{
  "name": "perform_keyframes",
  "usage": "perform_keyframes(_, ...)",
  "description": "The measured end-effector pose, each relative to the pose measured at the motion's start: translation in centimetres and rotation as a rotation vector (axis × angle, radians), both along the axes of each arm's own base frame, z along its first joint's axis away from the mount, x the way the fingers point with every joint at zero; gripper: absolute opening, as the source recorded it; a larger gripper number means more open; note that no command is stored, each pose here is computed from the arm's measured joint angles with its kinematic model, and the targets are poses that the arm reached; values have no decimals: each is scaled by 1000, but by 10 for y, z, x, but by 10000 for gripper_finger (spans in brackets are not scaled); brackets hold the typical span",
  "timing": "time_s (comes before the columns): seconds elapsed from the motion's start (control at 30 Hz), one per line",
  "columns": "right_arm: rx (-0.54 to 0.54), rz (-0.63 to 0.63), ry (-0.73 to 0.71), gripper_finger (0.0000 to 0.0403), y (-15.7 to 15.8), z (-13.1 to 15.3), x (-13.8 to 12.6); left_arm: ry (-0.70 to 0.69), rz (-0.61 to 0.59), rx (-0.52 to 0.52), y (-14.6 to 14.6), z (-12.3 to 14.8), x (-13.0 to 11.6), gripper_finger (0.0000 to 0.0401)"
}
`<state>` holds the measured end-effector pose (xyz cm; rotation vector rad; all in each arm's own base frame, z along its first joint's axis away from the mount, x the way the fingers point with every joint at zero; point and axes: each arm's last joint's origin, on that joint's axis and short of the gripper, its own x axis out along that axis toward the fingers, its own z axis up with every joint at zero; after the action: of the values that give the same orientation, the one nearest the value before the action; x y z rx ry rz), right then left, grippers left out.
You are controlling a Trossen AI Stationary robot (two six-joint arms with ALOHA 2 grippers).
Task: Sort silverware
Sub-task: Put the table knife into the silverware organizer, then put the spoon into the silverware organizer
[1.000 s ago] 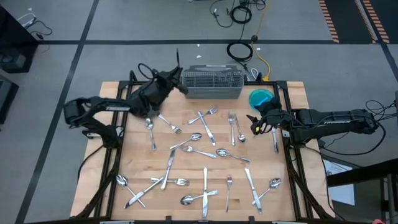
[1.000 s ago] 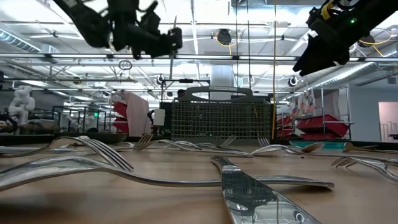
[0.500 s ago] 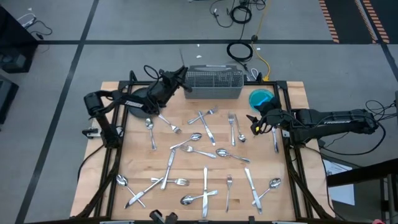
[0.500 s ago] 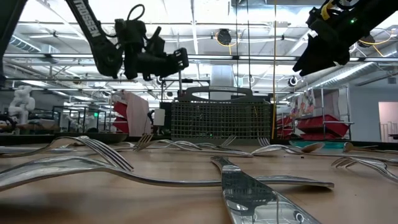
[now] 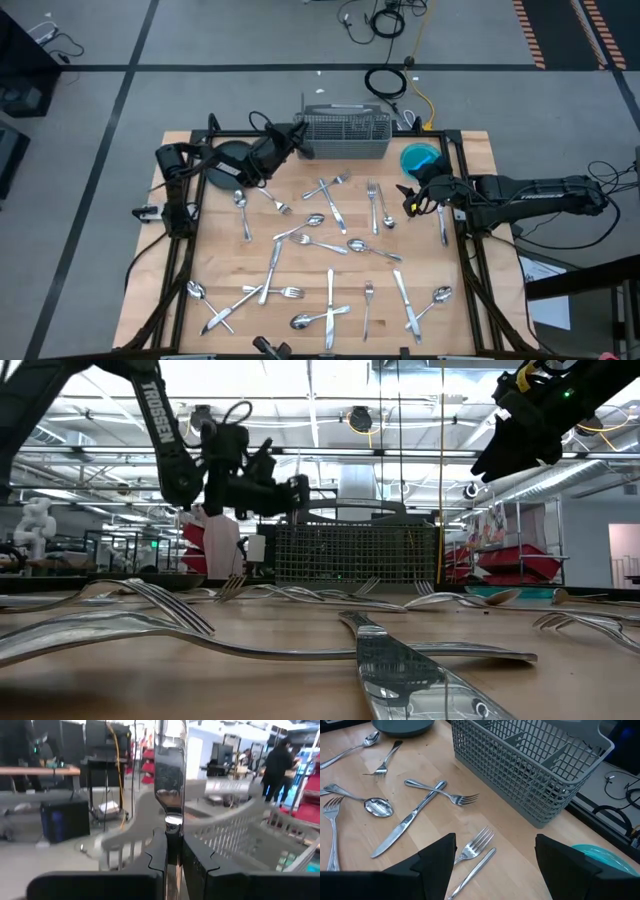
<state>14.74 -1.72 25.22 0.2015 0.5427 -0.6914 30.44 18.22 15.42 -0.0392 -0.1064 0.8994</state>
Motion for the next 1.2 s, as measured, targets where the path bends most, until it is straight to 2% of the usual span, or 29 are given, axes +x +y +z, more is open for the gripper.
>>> perform_keyframes(0.27, 0, 0, 1, 258, 0, 0, 0, 7, 23, -25, -2, -9, 3, 44)
perform_keyframes(0.53, -2, 1, 3, 260, 0, 0, 0, 71, 23, -54, -2, -11, 3, 173)
perform_keyframes(0.67, -2, 1, 3, 262, 0, 0, 0, 115, 11, -55, -5, -9, 3, 203)
perform_keyframes(0.8, 0, 0, 1, 262, 0, 0, 0, 183, -2, -21, -11, 0, 3, 210)
perform_keyframes(1.03, -6, 5, 6, 262, 0, 0, 0, 197, -22, -16, -32, 60, -13, 212)
perform_keyframes(1.2, -5, 5, 5, 263, 0, 0, 0, 330, -1, -82, -73, 114, -47, 212)
